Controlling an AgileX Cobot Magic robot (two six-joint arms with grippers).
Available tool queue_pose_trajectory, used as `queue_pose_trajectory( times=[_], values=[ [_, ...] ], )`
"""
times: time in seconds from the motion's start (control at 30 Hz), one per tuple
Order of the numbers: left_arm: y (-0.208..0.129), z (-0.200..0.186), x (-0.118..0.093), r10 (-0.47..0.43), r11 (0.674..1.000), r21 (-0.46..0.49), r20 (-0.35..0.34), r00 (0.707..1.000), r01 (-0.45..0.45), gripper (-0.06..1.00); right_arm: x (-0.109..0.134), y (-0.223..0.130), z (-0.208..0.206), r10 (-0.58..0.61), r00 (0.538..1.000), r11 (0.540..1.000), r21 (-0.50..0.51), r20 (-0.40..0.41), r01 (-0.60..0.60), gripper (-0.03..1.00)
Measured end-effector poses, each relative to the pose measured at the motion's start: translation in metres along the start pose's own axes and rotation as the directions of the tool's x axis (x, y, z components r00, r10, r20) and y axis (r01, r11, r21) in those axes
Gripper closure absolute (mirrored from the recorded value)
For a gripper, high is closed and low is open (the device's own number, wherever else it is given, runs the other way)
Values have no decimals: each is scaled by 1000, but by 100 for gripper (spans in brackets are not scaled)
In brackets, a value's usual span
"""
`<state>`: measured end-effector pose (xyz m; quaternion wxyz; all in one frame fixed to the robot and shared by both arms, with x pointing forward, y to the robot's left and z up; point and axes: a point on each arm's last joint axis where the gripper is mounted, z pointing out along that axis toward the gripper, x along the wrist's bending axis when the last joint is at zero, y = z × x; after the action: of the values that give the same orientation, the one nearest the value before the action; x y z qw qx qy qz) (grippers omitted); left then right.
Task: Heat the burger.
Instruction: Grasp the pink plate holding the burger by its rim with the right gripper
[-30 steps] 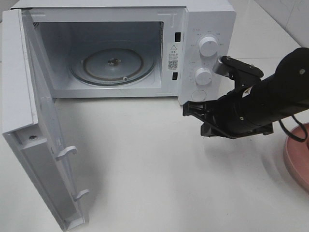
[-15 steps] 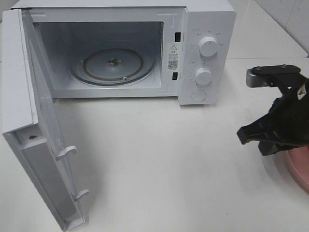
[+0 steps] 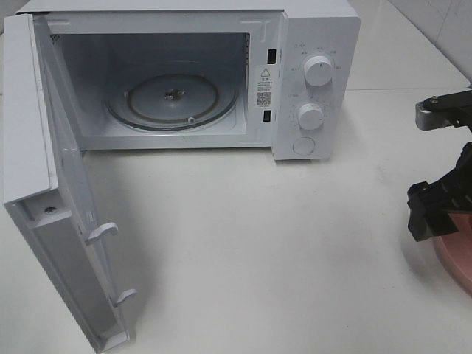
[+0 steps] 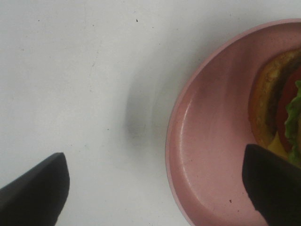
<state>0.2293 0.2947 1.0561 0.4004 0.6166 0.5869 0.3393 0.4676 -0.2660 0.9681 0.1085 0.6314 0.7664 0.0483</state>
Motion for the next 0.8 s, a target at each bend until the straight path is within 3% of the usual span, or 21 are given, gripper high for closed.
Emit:
queue_pose_trajectory(
  times=[0.43,0.8],
  values=[
    [0,0,0,0,1000,0,0,1000,0,-4,-11,0,43,67,998,984,162,12,-68,0],
    [0,0,0,0,1000,0,0,1000,0,-4,-11,1,69,65,998,977,204,5,-65,3]
  ],
)
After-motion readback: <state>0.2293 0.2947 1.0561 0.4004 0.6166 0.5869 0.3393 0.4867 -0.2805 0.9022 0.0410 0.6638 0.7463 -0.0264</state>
